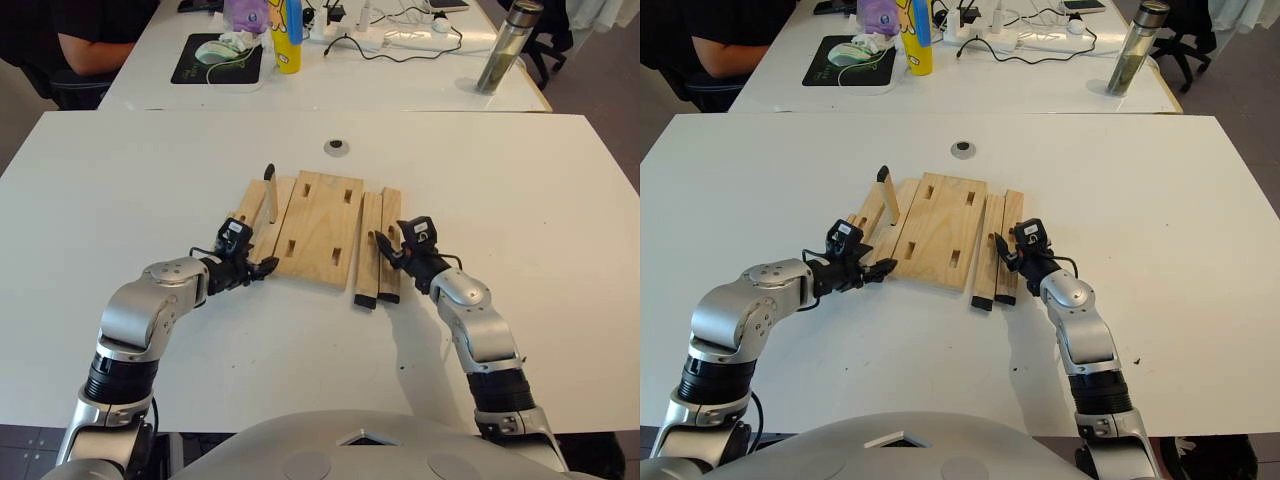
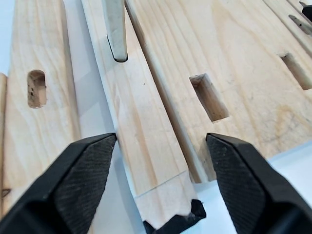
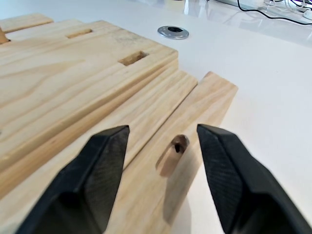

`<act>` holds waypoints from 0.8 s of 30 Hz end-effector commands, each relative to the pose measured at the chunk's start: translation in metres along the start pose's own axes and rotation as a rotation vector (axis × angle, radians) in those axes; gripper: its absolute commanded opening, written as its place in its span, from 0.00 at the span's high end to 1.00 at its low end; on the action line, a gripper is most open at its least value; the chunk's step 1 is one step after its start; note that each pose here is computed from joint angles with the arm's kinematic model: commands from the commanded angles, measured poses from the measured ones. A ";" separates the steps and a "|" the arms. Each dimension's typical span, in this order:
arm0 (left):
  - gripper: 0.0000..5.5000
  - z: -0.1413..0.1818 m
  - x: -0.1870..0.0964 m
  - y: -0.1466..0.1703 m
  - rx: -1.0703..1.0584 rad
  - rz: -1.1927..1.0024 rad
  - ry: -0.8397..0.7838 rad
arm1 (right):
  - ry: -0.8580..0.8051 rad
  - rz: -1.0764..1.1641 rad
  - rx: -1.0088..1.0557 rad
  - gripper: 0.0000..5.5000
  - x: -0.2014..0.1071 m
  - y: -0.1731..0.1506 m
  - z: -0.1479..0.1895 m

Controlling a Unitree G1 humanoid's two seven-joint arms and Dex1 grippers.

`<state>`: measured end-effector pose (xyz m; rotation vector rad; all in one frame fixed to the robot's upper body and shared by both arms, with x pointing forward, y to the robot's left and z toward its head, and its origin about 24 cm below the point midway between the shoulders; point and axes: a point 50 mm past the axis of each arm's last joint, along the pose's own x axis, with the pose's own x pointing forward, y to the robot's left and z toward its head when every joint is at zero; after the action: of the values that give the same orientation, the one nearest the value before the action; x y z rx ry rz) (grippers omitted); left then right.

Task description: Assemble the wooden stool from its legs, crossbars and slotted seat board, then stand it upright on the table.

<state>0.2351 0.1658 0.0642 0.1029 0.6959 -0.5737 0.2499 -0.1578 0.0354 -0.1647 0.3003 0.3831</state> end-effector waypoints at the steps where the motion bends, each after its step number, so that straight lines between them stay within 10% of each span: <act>1: 0.37 -0.012 0.003 -0.001 -0.036 -0.023 0.059 | 0.004 0.005 -0.006 0.53 0.001 0.001 -0.002; 24: 0.37 0.005 0.000 0.011 -0.096 0.043 -0.024 | 0.012 0.011 -0.016 0.53 0.002 -0.001 -0.004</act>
<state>0.2486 0.1717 0.0771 0.0258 0.6369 -0.5150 0.2502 -0.1586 0.0318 -0.1685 0.2998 0.3886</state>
